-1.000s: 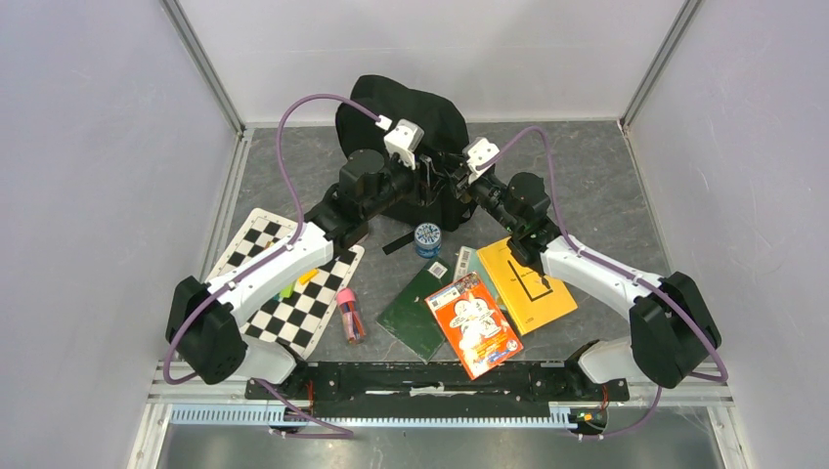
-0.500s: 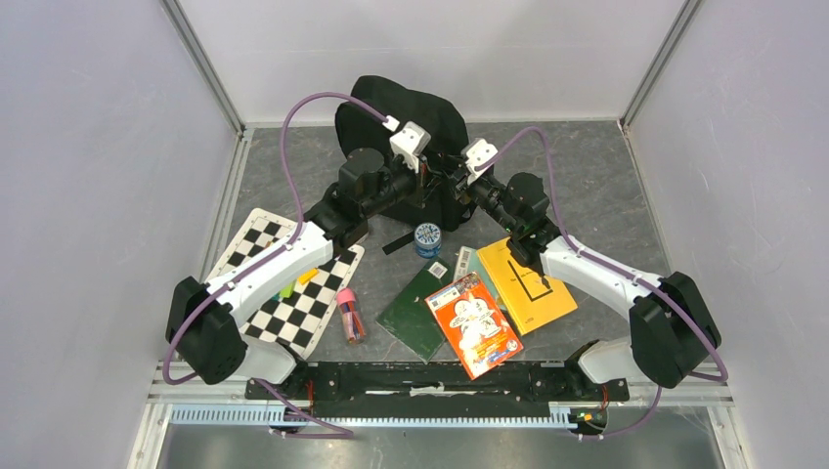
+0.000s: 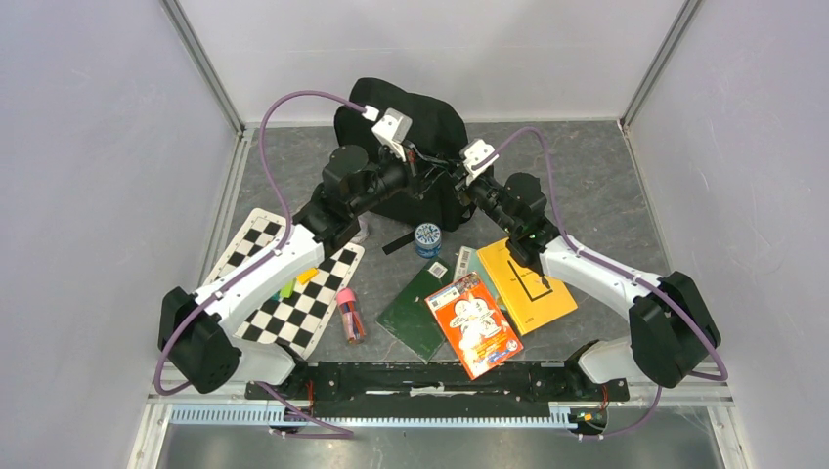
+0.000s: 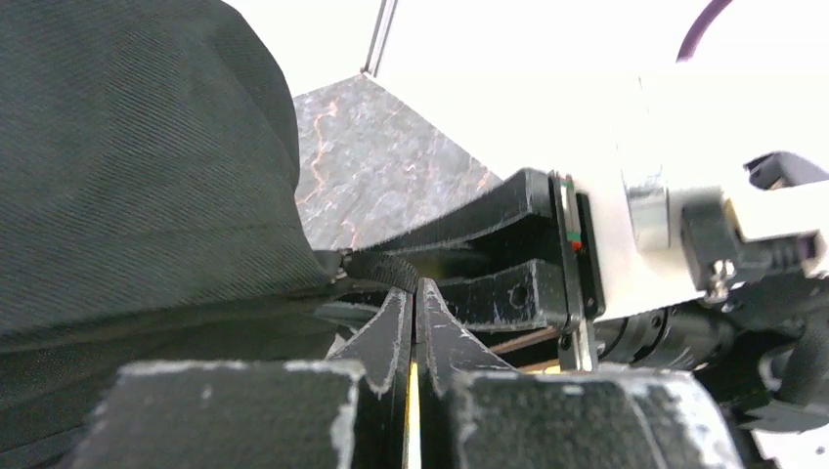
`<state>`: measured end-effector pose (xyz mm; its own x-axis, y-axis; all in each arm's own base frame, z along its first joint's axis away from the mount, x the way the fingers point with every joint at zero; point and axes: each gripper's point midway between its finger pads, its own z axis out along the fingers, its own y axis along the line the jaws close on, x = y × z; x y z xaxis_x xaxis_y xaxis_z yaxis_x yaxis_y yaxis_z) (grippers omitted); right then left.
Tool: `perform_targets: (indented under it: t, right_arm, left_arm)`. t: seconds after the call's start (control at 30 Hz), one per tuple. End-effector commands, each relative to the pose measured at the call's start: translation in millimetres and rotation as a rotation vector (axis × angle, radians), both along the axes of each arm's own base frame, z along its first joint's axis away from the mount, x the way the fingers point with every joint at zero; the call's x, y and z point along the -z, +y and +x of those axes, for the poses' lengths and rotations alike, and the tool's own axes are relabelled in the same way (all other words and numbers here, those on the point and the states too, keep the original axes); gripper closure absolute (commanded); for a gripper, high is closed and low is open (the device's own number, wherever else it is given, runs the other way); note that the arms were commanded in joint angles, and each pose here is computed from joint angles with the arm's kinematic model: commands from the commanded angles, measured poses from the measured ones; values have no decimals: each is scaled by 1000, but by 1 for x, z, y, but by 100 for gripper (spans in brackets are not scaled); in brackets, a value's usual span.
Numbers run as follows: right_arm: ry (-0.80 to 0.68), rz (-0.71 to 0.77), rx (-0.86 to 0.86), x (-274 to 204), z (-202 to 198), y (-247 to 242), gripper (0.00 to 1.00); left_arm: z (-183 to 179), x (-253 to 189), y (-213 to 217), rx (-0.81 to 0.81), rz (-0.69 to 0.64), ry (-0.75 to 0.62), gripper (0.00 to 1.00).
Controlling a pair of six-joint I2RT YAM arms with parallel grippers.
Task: Pack the student bag
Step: Unzip the student bag at the center of the board.
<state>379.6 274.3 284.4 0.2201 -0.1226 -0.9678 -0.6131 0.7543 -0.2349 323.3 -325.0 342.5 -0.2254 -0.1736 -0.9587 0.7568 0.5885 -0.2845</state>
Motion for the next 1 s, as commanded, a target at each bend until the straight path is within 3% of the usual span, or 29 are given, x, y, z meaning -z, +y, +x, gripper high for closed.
perform_targets:
  t: [0.0,0.27,0.53,0.73,0.97]
  right_arm:
    - [22,-3,33,7,4,-3,80]
    - [38,-12,66,15,6,-9,99]
    - [48,-16,84,19,4,-14,100]
    - [41,-8,126,15,4,-23,100]
    - [60,7,151,9,4,-27,100]
  left_arm:
    - [-5,-71,9,-4,-234,-20,98]
    - [27,-102,65,-160,-444,41,98]
    - [39,-115,107,-230,-458,8,98]
    - [27,-126,101,-117,-444,1,98]
    - [-2,-150,90,42,-399,-102,98]
